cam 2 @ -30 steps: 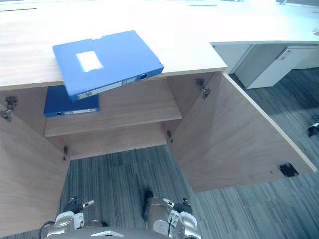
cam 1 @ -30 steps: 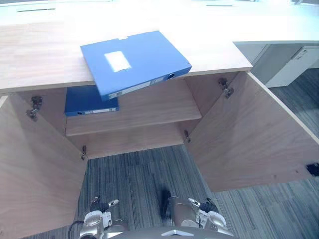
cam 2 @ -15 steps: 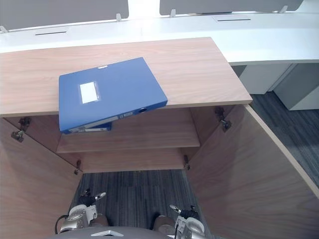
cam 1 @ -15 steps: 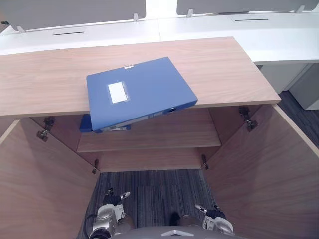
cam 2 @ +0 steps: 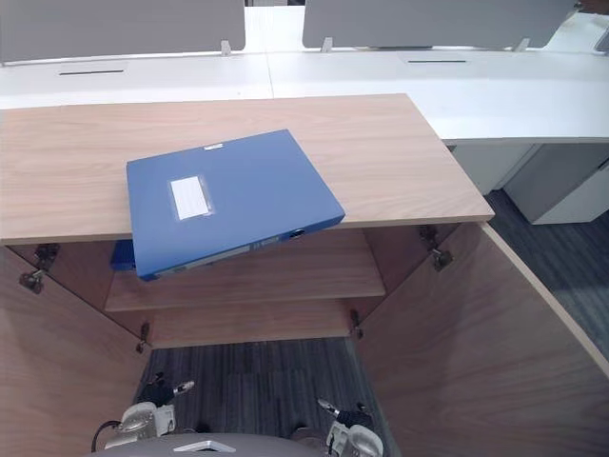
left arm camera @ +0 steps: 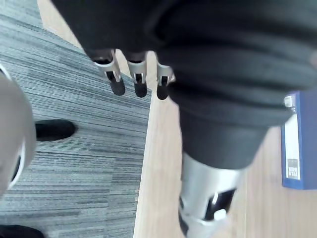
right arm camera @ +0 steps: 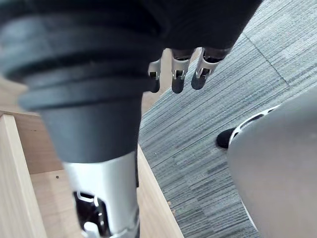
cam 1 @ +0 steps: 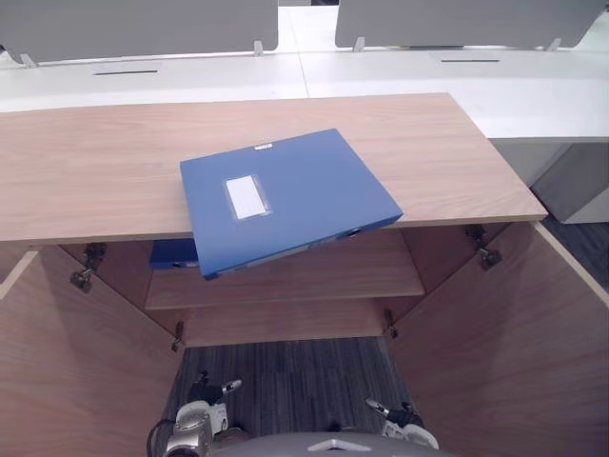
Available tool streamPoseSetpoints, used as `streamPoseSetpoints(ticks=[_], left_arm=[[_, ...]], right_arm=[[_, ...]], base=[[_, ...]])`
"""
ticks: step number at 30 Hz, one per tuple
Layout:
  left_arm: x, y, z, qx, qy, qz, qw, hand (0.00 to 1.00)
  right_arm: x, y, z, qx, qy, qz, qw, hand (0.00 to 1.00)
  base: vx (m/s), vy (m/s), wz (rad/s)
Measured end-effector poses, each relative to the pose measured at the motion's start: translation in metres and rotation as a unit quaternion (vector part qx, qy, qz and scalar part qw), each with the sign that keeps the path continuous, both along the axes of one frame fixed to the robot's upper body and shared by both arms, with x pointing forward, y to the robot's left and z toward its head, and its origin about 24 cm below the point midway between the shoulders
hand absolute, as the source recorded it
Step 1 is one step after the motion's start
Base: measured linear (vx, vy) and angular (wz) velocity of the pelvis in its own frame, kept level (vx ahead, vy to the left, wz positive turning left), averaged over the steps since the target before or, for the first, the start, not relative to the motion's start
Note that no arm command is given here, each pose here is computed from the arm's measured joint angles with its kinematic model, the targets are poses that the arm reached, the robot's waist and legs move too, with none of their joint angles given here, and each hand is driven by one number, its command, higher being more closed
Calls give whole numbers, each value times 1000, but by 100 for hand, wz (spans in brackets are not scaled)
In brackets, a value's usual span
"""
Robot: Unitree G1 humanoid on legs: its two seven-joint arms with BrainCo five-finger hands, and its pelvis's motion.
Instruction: Walk over to the cabinet, pick up the folder, carry it to the office cabinet, place the folder inside the office cabinet, then close the office cabinet door
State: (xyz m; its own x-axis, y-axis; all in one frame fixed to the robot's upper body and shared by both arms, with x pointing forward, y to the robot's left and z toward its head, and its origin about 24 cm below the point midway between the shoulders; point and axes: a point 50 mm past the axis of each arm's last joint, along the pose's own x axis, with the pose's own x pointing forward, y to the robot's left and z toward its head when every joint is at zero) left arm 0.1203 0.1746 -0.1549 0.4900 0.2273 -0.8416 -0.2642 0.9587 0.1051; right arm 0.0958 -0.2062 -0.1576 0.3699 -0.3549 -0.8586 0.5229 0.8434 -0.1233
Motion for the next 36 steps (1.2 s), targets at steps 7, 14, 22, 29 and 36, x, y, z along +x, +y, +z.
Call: streamPoseSetpoints(ticks=[7, 14, 22, 29, 36], left_arm=[[3, 4, 11, 40, -40, -18, 998, 0], [33, 32, 76, 124, -221, 10, 967, 0], [65, 43, 174, 235, -427, -13, 873, 0], [77, 28, 231, 294, -538, -93, 785, 0], [76, 4, 262, 315, -604, -164, 713, 0]], right_arm=[[1, -2, 0, -8, 5, 7, 1000, 0], [3, 2, 4, -21, -12, 34, 999, 0], [2, 4, 5, -26, -20, 53, 998, 0], [2, 2, 6, -33, -18, 72, 997, 0], [2, 1, 3, -35, -4, 84, 996, 0]], base=[[-87, -17, 15], [-57, 4, 9], [24, -2, 0], [11, -3, 0], [-23, 0, -4]])
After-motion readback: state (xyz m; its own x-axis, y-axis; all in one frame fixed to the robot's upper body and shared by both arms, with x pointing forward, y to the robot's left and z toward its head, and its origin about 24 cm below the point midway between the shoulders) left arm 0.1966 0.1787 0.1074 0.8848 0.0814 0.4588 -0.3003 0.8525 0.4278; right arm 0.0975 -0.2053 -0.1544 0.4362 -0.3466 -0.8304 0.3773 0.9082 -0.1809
